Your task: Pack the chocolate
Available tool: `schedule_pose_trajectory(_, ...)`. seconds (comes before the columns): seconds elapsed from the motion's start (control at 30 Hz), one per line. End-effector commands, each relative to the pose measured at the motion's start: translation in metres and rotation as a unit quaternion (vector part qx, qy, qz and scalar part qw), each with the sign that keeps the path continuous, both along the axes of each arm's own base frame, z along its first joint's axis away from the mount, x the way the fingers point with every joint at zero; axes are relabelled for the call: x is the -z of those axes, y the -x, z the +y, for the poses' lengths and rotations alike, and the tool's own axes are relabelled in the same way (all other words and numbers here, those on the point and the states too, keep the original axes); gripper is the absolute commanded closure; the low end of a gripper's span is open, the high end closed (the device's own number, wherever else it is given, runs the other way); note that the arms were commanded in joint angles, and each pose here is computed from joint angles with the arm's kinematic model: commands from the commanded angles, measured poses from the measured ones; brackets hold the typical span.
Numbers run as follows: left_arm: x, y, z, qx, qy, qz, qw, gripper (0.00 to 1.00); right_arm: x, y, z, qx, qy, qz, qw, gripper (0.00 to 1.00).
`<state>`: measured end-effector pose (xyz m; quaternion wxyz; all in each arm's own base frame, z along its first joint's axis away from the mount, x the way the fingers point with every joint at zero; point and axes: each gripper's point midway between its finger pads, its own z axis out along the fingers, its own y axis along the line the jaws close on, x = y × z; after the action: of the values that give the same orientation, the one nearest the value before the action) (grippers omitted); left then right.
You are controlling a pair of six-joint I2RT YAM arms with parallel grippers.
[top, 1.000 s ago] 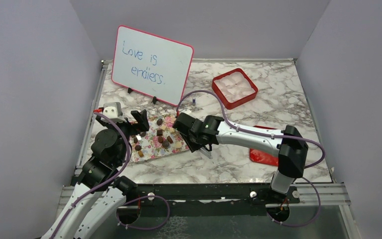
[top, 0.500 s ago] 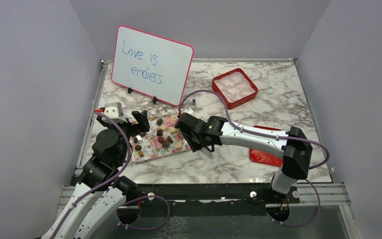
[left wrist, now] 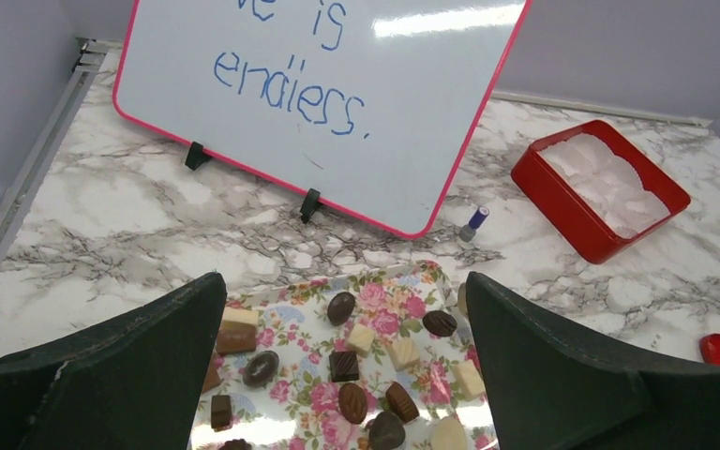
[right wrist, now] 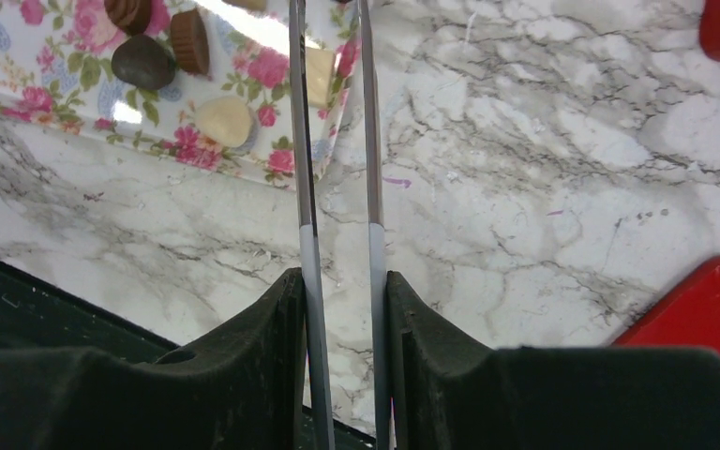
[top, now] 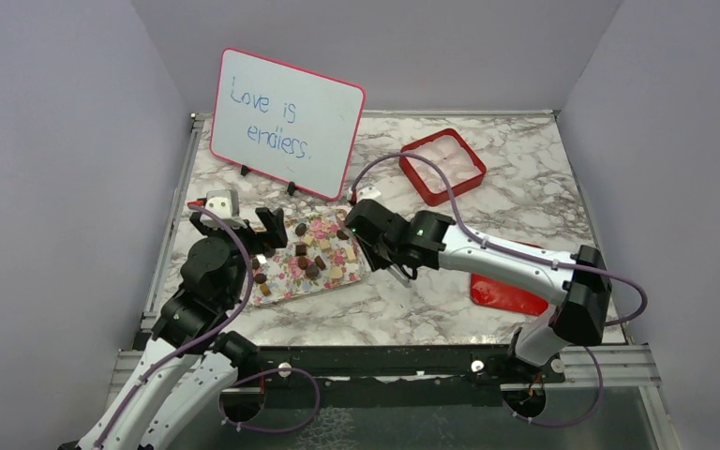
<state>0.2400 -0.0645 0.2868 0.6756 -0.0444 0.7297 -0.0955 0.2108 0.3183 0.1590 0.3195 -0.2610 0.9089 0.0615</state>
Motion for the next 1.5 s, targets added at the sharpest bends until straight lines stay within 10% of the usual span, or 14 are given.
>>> schedule_pose_trajectory(0.0,0.001,-0.004,-0.014,0.029,0.002,0.004,1.000,0.01,-0.040,-0.038,-0.020,0.043,-0.036,-0.060,0.997,0.75)
schedule_pose_trajectory(0.73,0.009,-0.007,-0.016,0.032,-0.010,0.012,0.999,0.01,-0.052,-0.198,-0.139,0.203,-0.112,-0.083,0.969,0.75)
schedule_pose_trajectory(1.47,0.009,-0.006,-0.016,0.033,-0.011,0.009,0.999,0.01,0.014,-0.249,-0.146,0.216,-0.125,-0.033,0.968,0.75)
